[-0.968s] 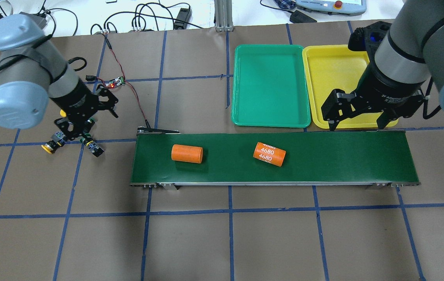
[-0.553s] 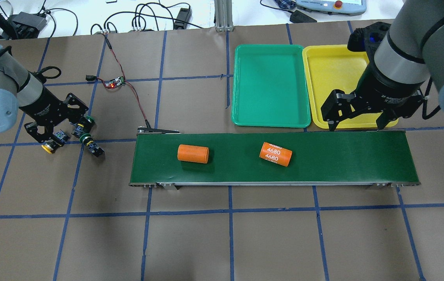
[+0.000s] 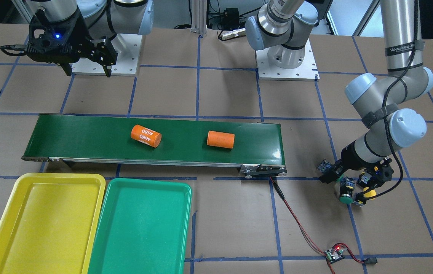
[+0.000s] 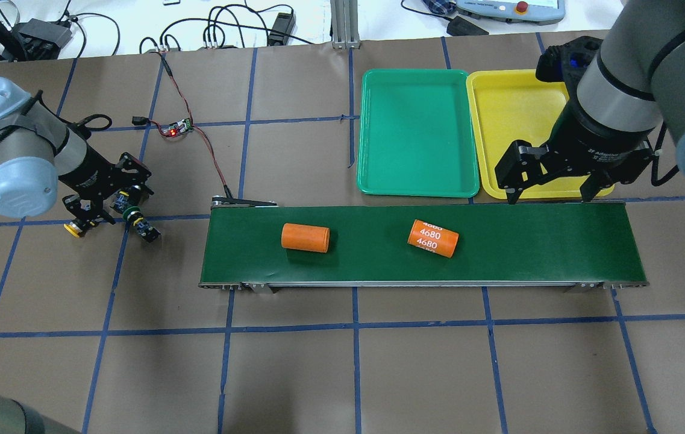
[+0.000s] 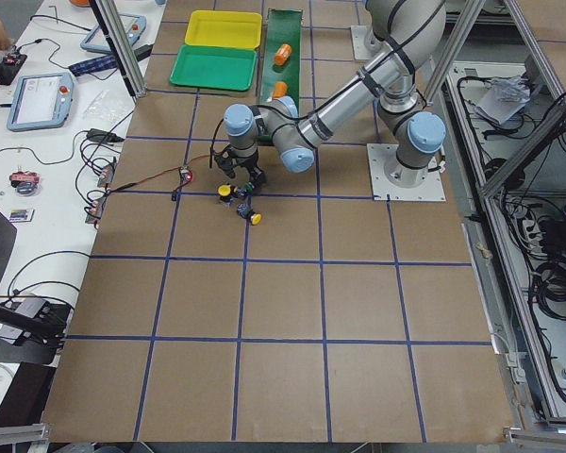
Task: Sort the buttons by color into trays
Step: 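Grasp the green-capped button and carry it onto the belt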
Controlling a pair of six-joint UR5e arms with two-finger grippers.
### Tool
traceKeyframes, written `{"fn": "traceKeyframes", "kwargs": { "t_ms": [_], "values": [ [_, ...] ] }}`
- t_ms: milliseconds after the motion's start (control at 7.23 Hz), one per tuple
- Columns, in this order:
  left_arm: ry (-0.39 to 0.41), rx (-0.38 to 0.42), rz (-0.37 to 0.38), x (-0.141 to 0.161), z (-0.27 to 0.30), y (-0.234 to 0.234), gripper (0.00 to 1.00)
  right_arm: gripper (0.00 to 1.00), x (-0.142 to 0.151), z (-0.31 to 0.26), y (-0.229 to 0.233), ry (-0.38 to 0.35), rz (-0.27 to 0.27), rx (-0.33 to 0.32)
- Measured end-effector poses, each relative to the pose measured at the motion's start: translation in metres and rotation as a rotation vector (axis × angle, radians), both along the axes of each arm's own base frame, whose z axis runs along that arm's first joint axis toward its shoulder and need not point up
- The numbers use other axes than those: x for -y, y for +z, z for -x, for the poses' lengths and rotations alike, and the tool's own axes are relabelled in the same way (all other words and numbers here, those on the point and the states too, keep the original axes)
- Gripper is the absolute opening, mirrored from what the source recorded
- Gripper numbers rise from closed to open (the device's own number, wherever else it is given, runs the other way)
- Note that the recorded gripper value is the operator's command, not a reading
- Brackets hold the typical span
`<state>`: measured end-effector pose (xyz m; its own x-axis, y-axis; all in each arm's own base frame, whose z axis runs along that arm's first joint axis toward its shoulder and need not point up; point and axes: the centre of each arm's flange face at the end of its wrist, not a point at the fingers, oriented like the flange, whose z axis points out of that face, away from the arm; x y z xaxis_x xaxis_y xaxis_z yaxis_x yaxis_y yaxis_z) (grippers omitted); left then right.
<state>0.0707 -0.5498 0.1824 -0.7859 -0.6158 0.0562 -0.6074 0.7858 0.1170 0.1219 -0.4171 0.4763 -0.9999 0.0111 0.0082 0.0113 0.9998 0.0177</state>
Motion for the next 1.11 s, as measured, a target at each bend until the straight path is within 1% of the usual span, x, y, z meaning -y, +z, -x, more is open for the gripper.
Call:
{"fn": "traceKeyframes", "kwargs": {
  "t_ms": [138, 277, 415, 691, 830, 968, 1106],
  "values": [
    [-0.014, 0.032, -0.021, -0.006, 0.0, -0.01, 0.16, 1.0, 0.001, 0.0, 0.001, -0.001, 0.005, 0.001],
    [-0.025, 0.069, -0.039, -0.01, -0.001, -0.015, 0.03, 1.0, 0.001, 0.0, 0.001, -0.003, 0.006, 0.0],
    [-0.032, 0.092, -0.043, -0.009, -0.001, -0.012, 0.0, 1.0, 0.001, 0.0, 0.001, -0.004, 0.007, 0.002],
    [-0.07, 0.101, -0.038, -0.008, 0.018, 0.011, 0.0, 1.0, 0.0, 0.0, 0.001, -0.003, 0.009, 0.006],
    [-0.142, 0.102, -0.028, -0.011, 0.044, 0.03, 0.0, 1.0, 0.0, 0.0, 0.002, -0.003, 0.009, 0.005],
    [-0.262, 0.105, -0.011, -0.017, 0.08, 0.052, 0.0, 1.0, 0.0, 0.0, 0.002, -0.002, 0.01, 0.003],
    [-0.398, 0.104, 0.008, -0.026, 0.117, 0.072, 0.0, 1.0, 0.0, 0.0, 0.002, -0.003, 0.011, 0.003]
  ]
}}
